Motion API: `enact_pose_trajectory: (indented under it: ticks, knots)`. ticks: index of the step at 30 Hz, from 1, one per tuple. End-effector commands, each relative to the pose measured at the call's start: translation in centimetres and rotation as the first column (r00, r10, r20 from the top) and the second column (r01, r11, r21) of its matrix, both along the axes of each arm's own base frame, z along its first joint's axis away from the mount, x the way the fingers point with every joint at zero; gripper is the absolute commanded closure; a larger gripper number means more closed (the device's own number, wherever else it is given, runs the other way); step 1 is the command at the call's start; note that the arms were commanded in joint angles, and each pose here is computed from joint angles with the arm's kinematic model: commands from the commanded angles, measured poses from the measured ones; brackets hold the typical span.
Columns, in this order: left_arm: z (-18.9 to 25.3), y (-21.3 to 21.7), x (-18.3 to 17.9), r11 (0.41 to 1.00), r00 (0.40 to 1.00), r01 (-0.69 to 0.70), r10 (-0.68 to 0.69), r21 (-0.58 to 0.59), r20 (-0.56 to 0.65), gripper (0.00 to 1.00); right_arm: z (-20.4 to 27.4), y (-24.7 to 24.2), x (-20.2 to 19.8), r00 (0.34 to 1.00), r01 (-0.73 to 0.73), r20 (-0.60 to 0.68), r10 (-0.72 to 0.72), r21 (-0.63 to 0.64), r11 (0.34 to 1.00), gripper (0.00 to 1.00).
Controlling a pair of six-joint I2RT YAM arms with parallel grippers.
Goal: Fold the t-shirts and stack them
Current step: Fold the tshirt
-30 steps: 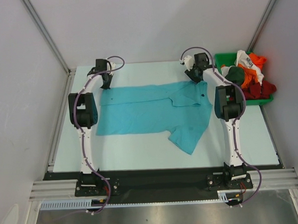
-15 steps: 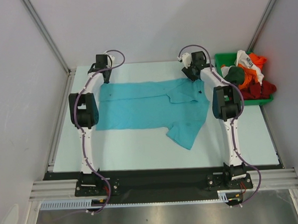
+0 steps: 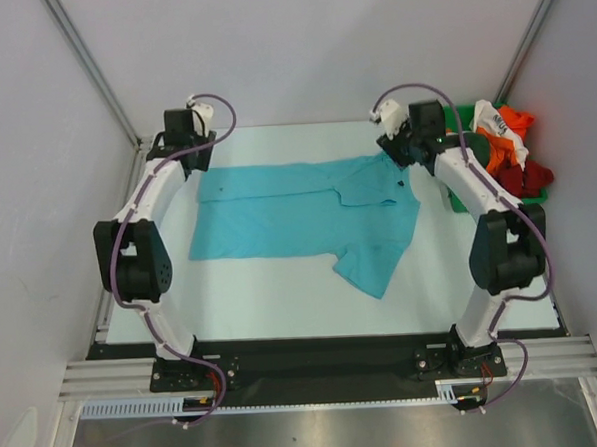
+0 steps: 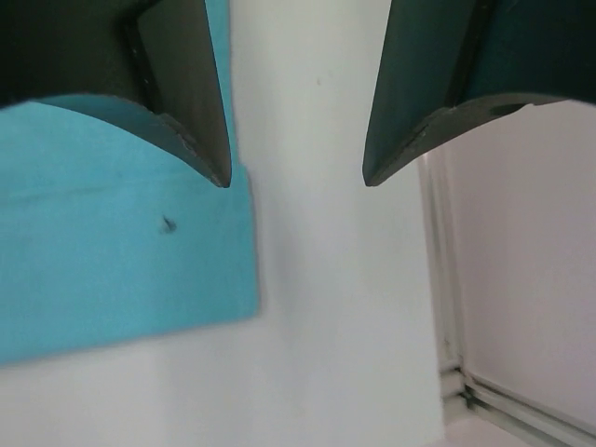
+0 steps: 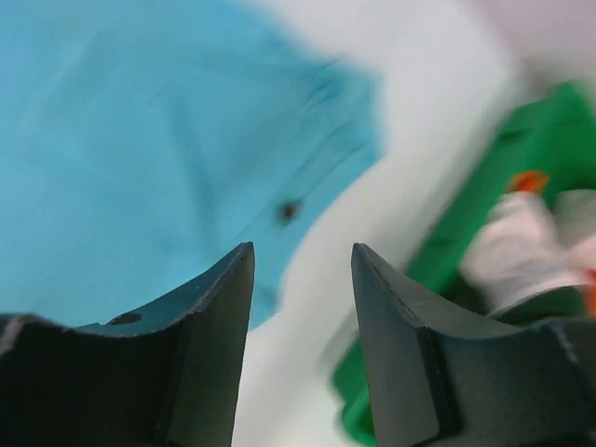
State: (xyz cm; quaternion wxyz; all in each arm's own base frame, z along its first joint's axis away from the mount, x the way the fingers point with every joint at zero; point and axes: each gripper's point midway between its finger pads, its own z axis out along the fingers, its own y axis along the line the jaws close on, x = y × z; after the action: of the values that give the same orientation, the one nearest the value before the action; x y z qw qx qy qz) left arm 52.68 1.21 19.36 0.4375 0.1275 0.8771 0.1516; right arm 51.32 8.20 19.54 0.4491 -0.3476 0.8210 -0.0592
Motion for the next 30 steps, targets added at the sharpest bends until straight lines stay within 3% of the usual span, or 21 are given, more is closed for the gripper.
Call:
enact_pose_trajectory:
  ticks: [1, 2, 3, 8, 11, 17, 23, 30]
  knots:
    - [-5.4, -1.5, -4.6, 0.994, 0.981, 0.096, -0.102, -0.044, -0.166, 0.36, -4.5, 3.4, -7.6, 0.961, -0.215, -0.171, 0.219, 0.040, 0.976, 0.49]
    - [-5.3, -2.3, -5.3, 0.990, 0.978, 0.116, -0.128, -0.078, -0.166, 0.35, -7.5, 3.6, -10.3, 0.938, -0.262, -0.228, 0.262, 0.032, 0.965, 0.49]
    - [-6.0, -2.6, -6.0, 0.987, 0.971, 0.126, -0.143, -0.097, -0.190, 0.28, -7.9, 4.1, -11.6, 0.928, -0.297, -0.226, 0.296, 0.032, 0.954, 0.49]
    - [-7.6, -4.5, -8.9, 0.966, 0.944, 0.151, -0.204, -0.211, -0.258, 0.20, -10.0, 7.2, -19.6, 0.842, -0.468, -0.286, 0.458, 0.037, 0.883, 0.49]
    - [-8.2, -4.0, -10.0, 0.971, 0.940, 0.134, -0.187, -0.195, -0.285, 0.20, -11.4, 7.9, -23.7, 0.789, -0.529, -0.334, 0.516, 0.058, 0.847, 0.48]
    - [-9.9, -2.3, -11.3, 0.987, 0.929, 0.070, -0.117, -0.142, -0.352, 0.22, -14.1, 8.8, -31.1, 0.645, -0.720, -0.352, 0.679, 0.017, 0.693, 0.48]
    - [-10.6, -2.1, -11.0, 0.989, 0.919, 0.054, -0.103, -0.137, -0.381, 0.24, -15.4, 9.1, -33.4, 0.554, -0.796, -0.374, 0.743, 0.024, 0.605, 0.45]
    - [-11.0, -1.9, -10.8, 0.991, 0.913, 0.046, -0.094, -0.129, -0.397, 0.25, -17.0, 9.2, -32.3, 0.541, -0.807, -0.408, 0.736, -0.005, 0.591, 0.43]
